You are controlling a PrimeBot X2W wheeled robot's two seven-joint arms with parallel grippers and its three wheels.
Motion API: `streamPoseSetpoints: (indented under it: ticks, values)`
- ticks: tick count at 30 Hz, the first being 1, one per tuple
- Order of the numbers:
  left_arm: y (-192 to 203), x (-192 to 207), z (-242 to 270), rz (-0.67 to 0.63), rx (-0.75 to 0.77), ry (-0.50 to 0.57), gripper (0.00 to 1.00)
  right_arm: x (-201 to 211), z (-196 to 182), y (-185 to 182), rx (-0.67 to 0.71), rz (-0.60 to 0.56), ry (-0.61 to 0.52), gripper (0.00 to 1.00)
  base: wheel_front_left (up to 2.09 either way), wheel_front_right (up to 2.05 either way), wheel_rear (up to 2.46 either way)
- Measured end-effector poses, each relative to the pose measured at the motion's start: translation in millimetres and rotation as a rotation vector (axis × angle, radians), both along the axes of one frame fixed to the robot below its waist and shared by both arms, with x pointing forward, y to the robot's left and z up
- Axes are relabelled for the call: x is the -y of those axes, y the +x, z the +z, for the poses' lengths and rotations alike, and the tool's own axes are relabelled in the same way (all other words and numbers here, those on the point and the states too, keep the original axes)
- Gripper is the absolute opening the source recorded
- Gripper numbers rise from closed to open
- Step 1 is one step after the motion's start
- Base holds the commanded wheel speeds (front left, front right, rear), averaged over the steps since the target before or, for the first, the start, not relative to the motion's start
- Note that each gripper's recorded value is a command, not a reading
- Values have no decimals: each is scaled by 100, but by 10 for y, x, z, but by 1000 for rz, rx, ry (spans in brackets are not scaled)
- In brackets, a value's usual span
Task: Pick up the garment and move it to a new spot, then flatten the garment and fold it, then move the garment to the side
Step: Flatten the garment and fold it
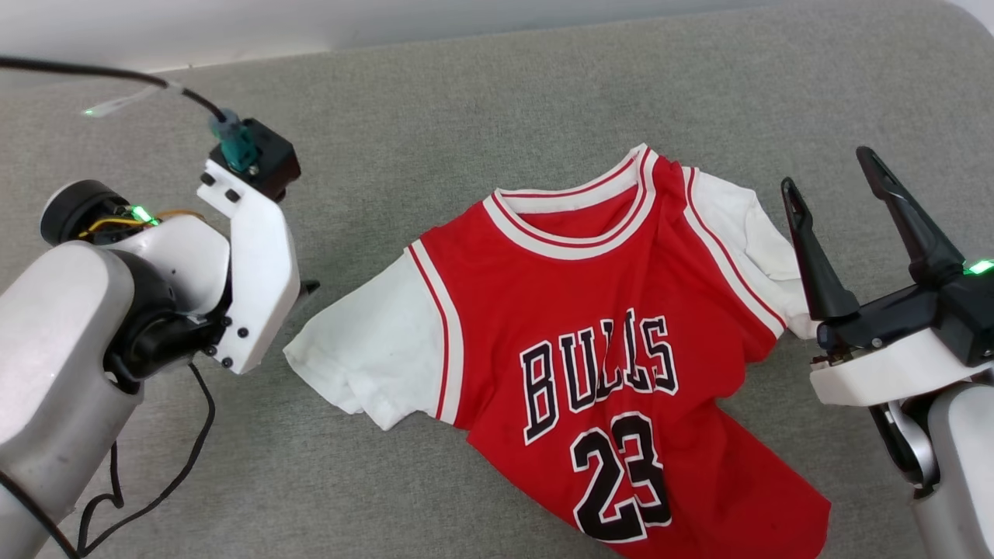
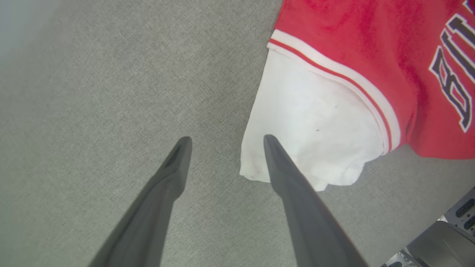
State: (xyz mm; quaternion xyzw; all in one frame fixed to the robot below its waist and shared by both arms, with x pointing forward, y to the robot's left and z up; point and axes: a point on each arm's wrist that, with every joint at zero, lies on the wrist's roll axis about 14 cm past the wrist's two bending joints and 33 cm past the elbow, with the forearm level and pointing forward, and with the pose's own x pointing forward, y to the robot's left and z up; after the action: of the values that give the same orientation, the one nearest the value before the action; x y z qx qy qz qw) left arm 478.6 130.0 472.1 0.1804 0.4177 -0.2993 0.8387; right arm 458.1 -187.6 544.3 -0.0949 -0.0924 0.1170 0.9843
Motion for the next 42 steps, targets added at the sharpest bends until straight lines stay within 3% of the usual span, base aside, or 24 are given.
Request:
streamPoseSetpoints:
  ticks: [10, 15, 16, 17, 24, 25, 27, 30, 39, 42]
  values:
    - [-305, -27, -687, -87, -297, 148, 100, -40, -181, 94, -44, 9, -6, 100, 0, 0, 0]
    - [-345, -43, -911, -102, -334, 165, 100, 21, -276, 136, -68, -7, -10, 100, 0, 0, 0]
    - [-360, -43, -940, -106, -341, 168, 34, 33, -271, 147, -67, -10, -8, 100, 0, 0, 0]
    - [-366, -49, -957, -107, -342, 169, 0, 44, -274, 150, -68, -12, -7, 100, 0, 0, 0]
    - [-353, -34, -834, -93, -274, 110, 0, 197, 45, 249, -5, -26, -67, 100, 0, 0, 0]
    - [-319, -105, -675, -68, -220, 82, 0, 266, 263, 326, 3, -23, -130, 100, 0, 0, 0]
    - [-298, -170, -551, -58, -175, 74, 0, 284, 304, 384, -49, -10, -182, 100, 0, 0, 0]
    - [-331, -251, -420, -39, -140, 50, 0, 266, 175, 435, -218, 16, -242, 100, 0, 0, 0]
    - [-424, -389, -352, -15, -112, 37, 0, 444, -595, 287, -902, 61, -486, 100, 0, 0, 0]
    - [-399, -347, -383, -17, -110, 24, 0, 493, -763, 320, -1041, 49, -525, 100, 0, 0, 0]
